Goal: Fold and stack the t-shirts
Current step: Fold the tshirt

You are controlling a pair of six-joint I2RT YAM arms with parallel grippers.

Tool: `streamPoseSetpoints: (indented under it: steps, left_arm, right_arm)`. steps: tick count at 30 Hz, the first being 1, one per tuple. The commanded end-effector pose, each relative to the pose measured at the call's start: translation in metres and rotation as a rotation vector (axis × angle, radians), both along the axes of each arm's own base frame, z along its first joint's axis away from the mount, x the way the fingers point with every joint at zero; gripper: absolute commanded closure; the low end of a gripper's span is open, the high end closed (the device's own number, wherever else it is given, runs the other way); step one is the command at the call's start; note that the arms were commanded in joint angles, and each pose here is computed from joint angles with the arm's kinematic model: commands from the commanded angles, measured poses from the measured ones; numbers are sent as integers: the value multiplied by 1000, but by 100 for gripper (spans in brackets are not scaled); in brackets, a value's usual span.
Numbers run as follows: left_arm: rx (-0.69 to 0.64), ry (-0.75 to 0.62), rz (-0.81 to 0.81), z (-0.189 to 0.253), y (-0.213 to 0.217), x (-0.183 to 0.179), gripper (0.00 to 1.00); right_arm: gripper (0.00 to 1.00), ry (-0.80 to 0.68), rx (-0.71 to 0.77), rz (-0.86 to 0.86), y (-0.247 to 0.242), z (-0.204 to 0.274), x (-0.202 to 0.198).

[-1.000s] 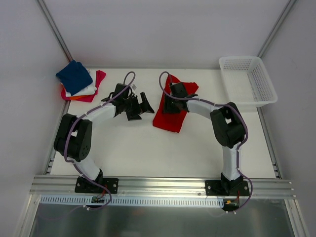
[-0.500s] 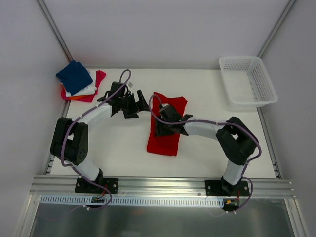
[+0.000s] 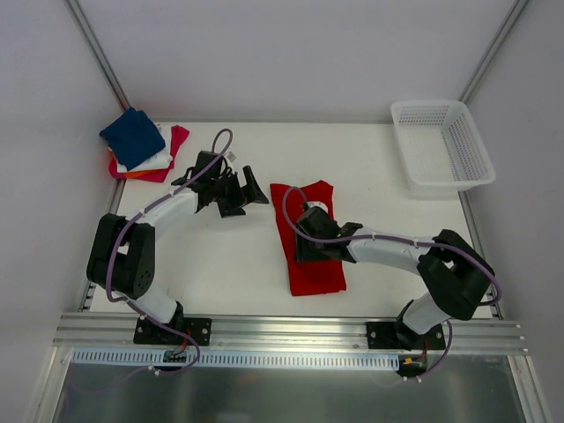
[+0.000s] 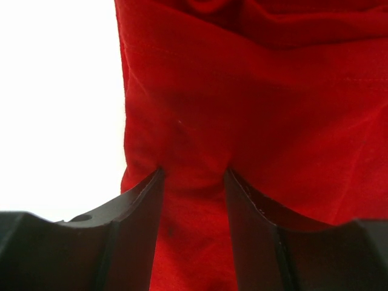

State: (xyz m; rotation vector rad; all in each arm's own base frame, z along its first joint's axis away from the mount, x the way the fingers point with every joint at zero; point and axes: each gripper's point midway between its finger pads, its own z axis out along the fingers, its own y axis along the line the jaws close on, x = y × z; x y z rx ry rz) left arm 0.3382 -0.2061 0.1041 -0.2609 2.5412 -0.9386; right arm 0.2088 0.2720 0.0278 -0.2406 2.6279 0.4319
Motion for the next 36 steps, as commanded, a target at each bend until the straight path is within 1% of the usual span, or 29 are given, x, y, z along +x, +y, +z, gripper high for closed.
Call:
streamPoseSetpoints:
  steps: [1,11,15,16,18,20,25,26,30,36]
  left_arm:
    - [32,-36,4,4,10,-3,1]
    - [21,-28,-15,2,8,-9,1]
    - [9,-28,-23,4,8,-16,1]
    - [6,-25,-29,3,7,-22,1]
    - [10,-21,-35,2,5,-30,1]
    - [12,-3,-50,-4,0,-46,1]
    - [40,31,-93,-20,-18,-85,1]
    - [44,35,-129,-22,-28,-97,1]
    - [62,79,-143,-38,-39,-127,1]
    - [49,118,-151,-54,-48,-153,1]
  right_arm:
    - [51,-12,-47,-2,-5,7,-1]
    - [51,-71,-43,83,20,46,11]
    - [51,-133,-52,92,22,72,20]
    - [50,-171,-50,75,17,84,24]
    - [49,-198,-60,63,8,95,24]
    - [48,-224,-54,39,-5,104,22]
    - [47,-251,-88,-31,-41,107,15]
    - [47,-248,-97,-41,-47,107,12]
    - [46,-234,-97,-77,-69,99,-3]
    - [46,-198,-114,-115,-90,80,-20]
